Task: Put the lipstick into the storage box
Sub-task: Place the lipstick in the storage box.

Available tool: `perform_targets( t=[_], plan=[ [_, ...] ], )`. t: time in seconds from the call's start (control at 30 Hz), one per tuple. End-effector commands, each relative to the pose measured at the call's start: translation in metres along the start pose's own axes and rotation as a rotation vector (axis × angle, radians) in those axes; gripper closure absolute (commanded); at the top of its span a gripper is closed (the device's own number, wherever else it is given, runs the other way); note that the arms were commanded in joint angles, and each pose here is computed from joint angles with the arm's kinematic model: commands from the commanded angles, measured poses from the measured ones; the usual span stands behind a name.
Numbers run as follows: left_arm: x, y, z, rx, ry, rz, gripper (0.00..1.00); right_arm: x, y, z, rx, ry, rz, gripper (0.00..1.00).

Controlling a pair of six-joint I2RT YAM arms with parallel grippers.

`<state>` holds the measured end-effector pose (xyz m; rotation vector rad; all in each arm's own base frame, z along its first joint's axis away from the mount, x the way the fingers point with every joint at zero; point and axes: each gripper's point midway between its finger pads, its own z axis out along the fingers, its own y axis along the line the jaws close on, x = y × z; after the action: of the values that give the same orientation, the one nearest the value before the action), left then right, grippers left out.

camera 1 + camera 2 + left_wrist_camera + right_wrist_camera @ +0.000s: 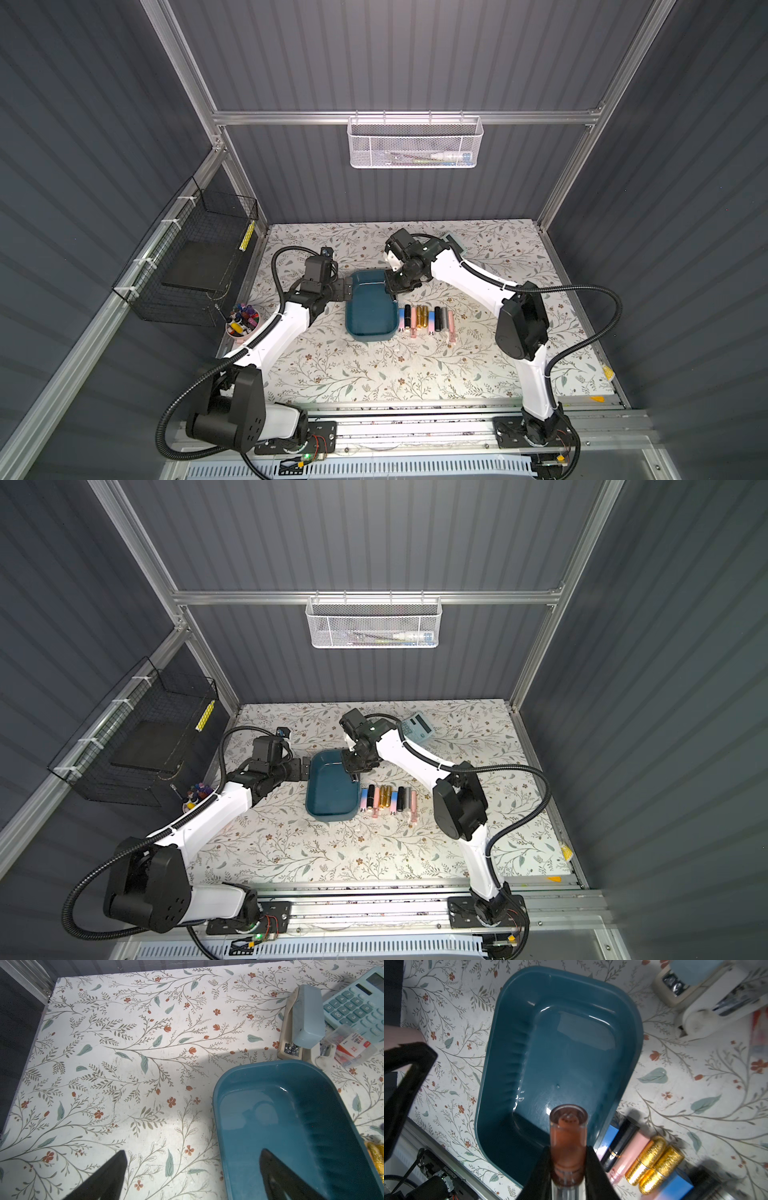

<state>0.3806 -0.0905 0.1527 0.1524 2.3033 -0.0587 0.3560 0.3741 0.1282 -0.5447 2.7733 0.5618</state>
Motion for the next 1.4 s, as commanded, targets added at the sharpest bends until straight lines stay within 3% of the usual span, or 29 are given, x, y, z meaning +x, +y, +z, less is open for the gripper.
perform_targets(
  t=[0.0,0.27,0.9,1.2,1.37],
  plan=[
    [0.006,0.006,-0.007,-0.018,0.018,-0.005,0.00,-0.001,0.017,0.007,-0.051,0.007,-0.031,0.74],
    [0.006,0.006,-0.011,-0.018,0.019,-0.004,0.00,0.006,0.025,0.030,-0.048,0.039,-0.082,0.73],
    [0.013,0.005,-0.012,-0.005,0.027,-0.021,0.01,0.016,0.019,0.079,-0.052,0.120,-0.050,0.69],
    [0.013,0.009,-0.018,-0.031,0.027,-0.024,0.01,0.020,0.015,0.086,-0.040,0.140,-0.069,0.65],
    [0.007,0.009,-0.021,-0.026,0.002,-0.028,0.01,0.003,0.023,0.057,-0.038,0.082,-0.115,0.61]
  ],
)
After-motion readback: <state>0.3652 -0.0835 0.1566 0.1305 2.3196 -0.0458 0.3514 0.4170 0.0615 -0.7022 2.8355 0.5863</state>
